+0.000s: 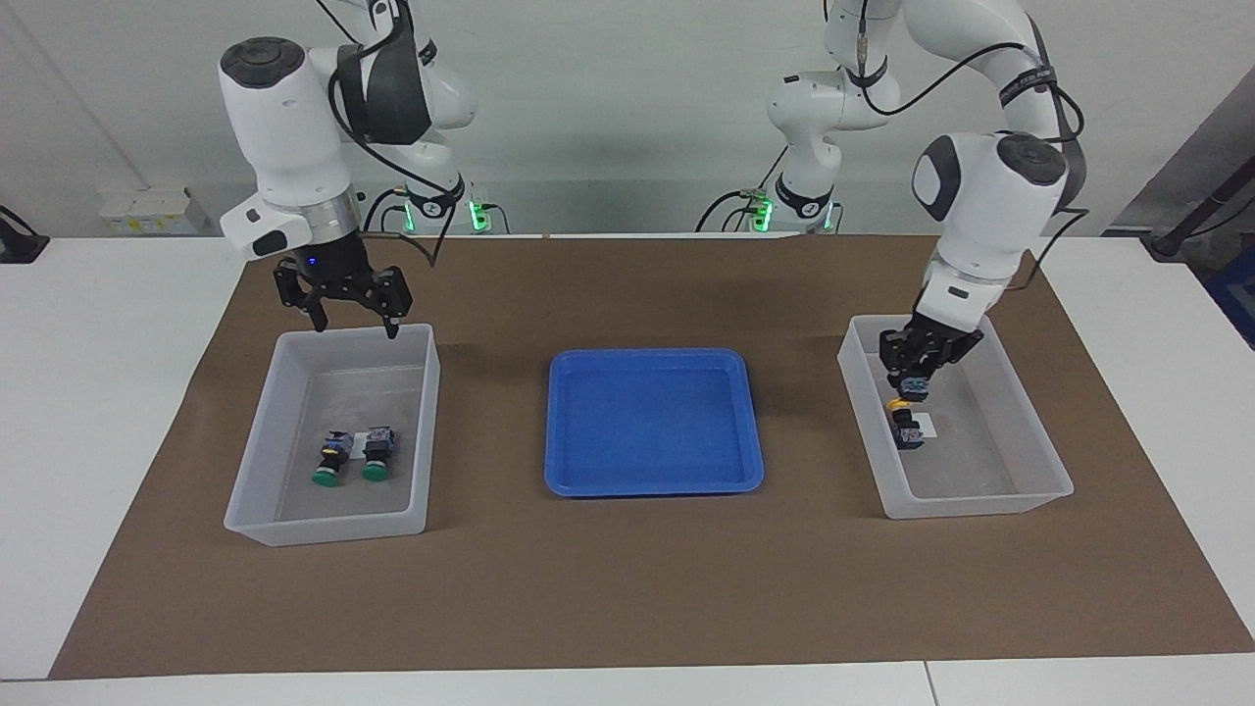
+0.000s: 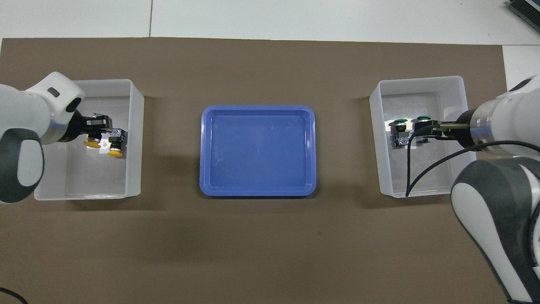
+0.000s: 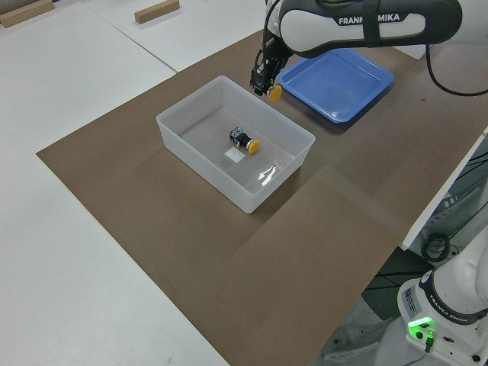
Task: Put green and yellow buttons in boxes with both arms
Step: 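Lower the yellow button into the left box and open the left gripper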
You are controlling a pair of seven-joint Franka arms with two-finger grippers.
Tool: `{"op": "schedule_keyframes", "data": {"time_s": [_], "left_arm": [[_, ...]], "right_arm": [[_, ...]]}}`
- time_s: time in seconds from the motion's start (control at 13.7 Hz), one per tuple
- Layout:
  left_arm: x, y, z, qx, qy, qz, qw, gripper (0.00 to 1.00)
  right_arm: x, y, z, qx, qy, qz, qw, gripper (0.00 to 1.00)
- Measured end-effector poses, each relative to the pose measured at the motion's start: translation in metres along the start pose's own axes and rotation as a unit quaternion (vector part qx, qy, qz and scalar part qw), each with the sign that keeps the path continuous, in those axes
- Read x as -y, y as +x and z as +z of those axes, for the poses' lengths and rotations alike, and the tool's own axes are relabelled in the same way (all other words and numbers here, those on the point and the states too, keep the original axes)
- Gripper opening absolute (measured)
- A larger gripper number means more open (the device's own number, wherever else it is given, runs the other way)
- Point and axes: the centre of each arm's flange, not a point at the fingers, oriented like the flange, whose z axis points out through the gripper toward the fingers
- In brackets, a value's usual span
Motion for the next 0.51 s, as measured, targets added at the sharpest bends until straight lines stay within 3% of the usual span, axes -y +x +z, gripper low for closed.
{"op": "schedule_keyframes", "data": {"time_s": [0.22, 0.51], "left_arm": [[0.047, -0.001, 0.004, -0.006, 0.004, 0.025, 1.0, 0.44], [0.057, -0.003, 0.039, -0.03, 0.008, 0.031, 0.999, 0.44]], "right_arm": [[-0.005, 0.007, -0.032, 0.009, 0.002, 0.003, 1.0, 1.0], [-0.004, 0.013, -0.027, 0.032, 0.0, -0.004, 0.999, 1.0]]}}
